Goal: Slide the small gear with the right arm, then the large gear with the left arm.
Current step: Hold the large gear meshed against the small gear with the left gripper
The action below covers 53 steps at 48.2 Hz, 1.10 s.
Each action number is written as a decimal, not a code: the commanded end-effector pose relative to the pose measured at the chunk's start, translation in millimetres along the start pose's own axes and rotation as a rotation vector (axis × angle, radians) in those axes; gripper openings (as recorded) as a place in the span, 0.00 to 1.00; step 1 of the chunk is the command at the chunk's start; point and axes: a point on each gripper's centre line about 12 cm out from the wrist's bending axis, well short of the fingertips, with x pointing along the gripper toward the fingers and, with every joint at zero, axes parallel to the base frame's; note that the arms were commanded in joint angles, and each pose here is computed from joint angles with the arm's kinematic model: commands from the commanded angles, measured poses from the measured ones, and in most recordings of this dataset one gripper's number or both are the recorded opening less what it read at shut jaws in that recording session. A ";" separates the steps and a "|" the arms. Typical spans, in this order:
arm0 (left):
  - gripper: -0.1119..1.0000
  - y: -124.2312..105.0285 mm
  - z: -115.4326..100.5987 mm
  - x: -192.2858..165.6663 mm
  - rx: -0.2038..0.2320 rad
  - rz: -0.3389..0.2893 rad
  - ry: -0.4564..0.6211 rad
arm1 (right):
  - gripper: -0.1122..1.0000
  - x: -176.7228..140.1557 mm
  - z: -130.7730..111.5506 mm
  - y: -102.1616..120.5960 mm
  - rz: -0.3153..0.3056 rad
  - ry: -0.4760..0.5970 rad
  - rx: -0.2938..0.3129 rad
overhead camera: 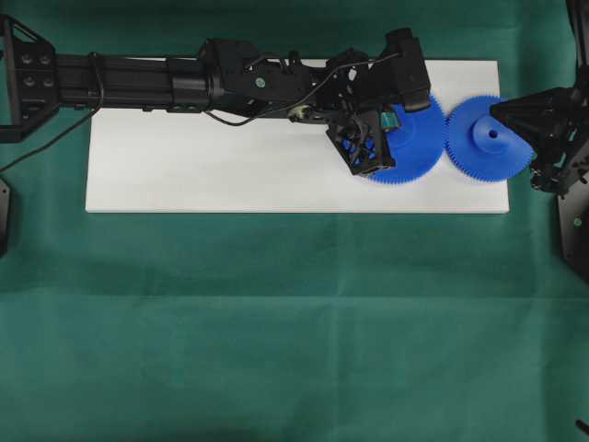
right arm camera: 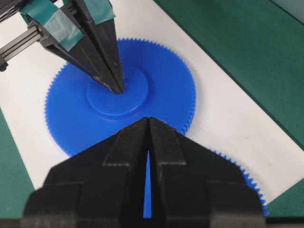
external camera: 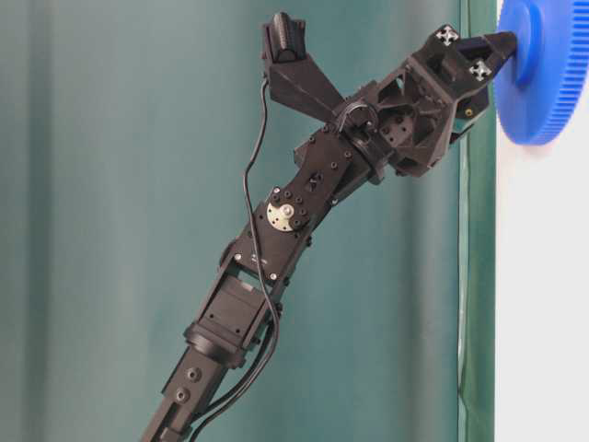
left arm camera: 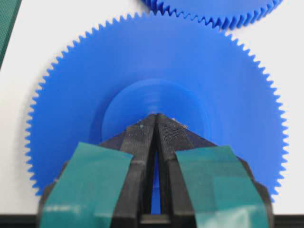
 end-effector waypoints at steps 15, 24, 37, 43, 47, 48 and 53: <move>0.10 -2.3 11.5 -12.3 0.006 -0.002 -0.028 | 0.56 0.2 3.7 1.8 0.009 -0.013 -0.004; 0.10 -2.4 10.6 -12.6 0.005 -0.002 -0.025 | 0.56 -0.1 3.4 1.7 0.009 -0.014 -0.004; 0.10 -3.5 -2.0 -22.5 0.003 -0.004 0.005 | 0.56 -2.5 2.4 1.3 0.012 -0.026 -0.003; 0.10 -2.1 -20.7 -31.8 -0.001 -0.002 0.046 | 0.56 -3.7 3.1 1.5 0.015 -0.035 -0.002; 0.10 -2.4 -36.7 -40.9 -0.004 -0.003 0.078 | 0.56 -3.7 2.5 1.3 0.015 -0.034 -0.005; 0.10 -2.5 -41.4 -42.8 -0.004 -0.003 0.087 | 0.56 -3.6 2.9 1.5 0.015 -0.034 -0.003; 0.10 -2.2 -67.9 -58.2 -0.007 -0.002 0.140 | 0.56 -3.6 3.1 1.3 0.014 -0.035 -0.003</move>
